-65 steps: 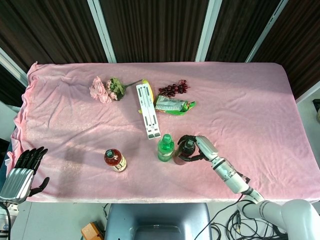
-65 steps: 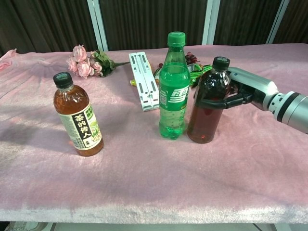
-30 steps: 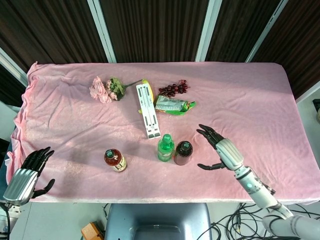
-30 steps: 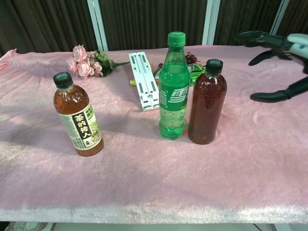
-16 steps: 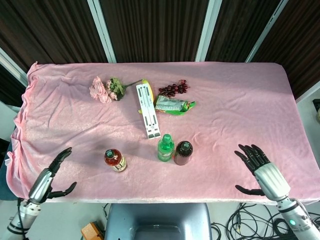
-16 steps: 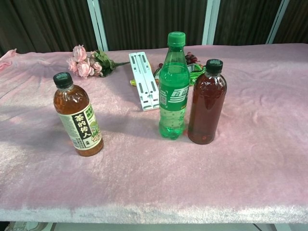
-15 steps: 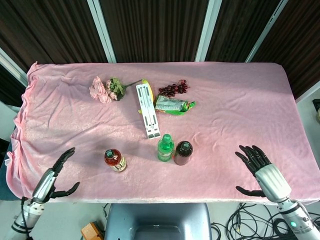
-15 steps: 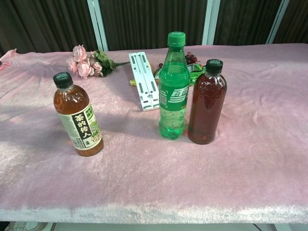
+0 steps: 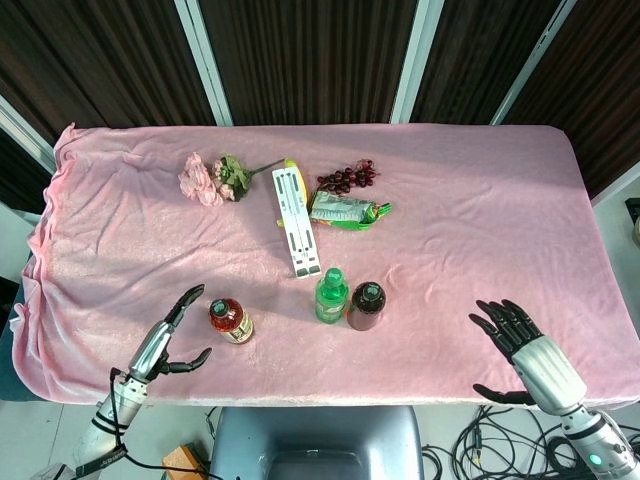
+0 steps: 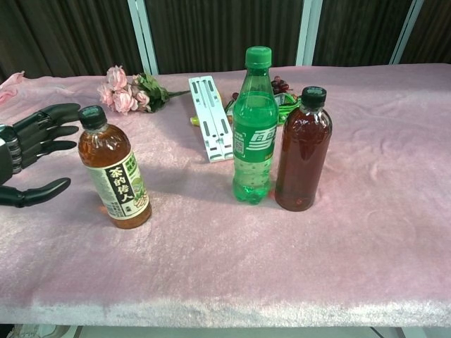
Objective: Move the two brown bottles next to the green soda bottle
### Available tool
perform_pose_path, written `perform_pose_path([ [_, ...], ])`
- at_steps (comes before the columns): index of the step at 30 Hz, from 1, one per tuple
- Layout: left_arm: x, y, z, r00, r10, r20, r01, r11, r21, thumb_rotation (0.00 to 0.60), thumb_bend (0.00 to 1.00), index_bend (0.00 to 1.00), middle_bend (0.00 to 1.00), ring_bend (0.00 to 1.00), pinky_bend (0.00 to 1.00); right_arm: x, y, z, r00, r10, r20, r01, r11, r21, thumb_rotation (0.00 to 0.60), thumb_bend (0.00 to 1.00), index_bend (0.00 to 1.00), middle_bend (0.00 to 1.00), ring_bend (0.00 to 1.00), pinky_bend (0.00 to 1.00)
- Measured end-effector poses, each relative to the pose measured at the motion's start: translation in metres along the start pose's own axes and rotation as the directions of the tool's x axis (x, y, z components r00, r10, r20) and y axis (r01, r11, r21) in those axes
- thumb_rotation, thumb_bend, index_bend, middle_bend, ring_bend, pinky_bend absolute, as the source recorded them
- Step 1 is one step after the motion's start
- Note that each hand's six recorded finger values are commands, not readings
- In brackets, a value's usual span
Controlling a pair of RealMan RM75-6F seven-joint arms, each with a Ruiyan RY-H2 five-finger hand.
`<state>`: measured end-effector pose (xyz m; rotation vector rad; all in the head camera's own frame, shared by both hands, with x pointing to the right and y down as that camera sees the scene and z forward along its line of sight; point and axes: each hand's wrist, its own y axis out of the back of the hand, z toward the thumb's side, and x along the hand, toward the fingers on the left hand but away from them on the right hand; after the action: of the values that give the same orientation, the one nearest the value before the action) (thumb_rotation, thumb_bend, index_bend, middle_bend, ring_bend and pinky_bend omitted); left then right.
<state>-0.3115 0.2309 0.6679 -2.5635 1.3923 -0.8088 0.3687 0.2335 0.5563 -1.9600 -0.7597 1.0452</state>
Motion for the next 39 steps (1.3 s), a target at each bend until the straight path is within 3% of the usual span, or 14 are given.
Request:
perform_pose_path([
  [12, 0.036, -0.04, 0.002, 0.994, -0.092, -0.051, 0.09, 0.995, -0.04, 0.6, 0.32, 0.0, 0.02, 0.02, 0.14, 0.002, 0.003, -0.002, 1.0, -0.003, 0.008, 0.004, 1.0, -0.008, 0.6, 0.27, 0.0, 0.0, 0.0, 0.04],
  [15, 0.045, -0.046, 0.003, 0.994, -0.089, -0.063, 0.087, 0.996, -0.032, 0.6, 0.32, 0.08, 0.16, 0.08, 0.16, 0.003, 0.004, -0.002, 1.0, -0.001, 0.008, 0.001, 1.0, -0.011, 0.6, 0.27, 0.0, 0.0, 0.0, 0.04],
  [21, 0.06, -0.051, 0.002, 0.993, -0.07, -0.094, 0.067, 0.997, -0.038, 0.6, 0.37, 0.42, 0.5, 0.31, 0.27, 0.005, 0.005, -0.003, 1.0, 0.008, 0.011, -0.007, 1.0, -0.016, 0.6, 0.27, 0.0, 0.0, 0.0, 0.04],
  [27, 0.069, -0.042, 0.003, 0.995, -0.004, -0.099, -0.003, 0.998, -0.064, 0.6, 0.47, 0.57, 0.65, 0.43, 0.4, 0.006, 0.004, -0.002, 1.0, 0.019, 0.006, -0.019, 1.0, -0.021, 0.6, 0.27, 0.0, 0.0, 0.0, 0.04],
  [35, 0.079, -0.028, 0.014, 0.995, 0.07, -0.073, -0.079, 0.988, -0.135, 0.6, 0.51, 0.6, 0.64, 0.4, 0.36, 0.006, 0.003, 0.0, 1.0, 0.03, -0.001, -0.03, 0.999, -0.025, 0.6, 0.27, 0.0, 0.0, 0.0, 0.04],
  [39, 0.09, -0.033, 0.022, 0.996, 0.081, -0.046, -0.087, 0.982, -0.166, 0.6, 0.51, 0.59, 0.61, 0.37, 0.32, 0.005, 0.001, 0.0, 0.999, 0.034, -0.001, -0.034, 0.999, -0.024, 0.6, 0.27, 0.0, 0.0, 0.0, 0.04],
])
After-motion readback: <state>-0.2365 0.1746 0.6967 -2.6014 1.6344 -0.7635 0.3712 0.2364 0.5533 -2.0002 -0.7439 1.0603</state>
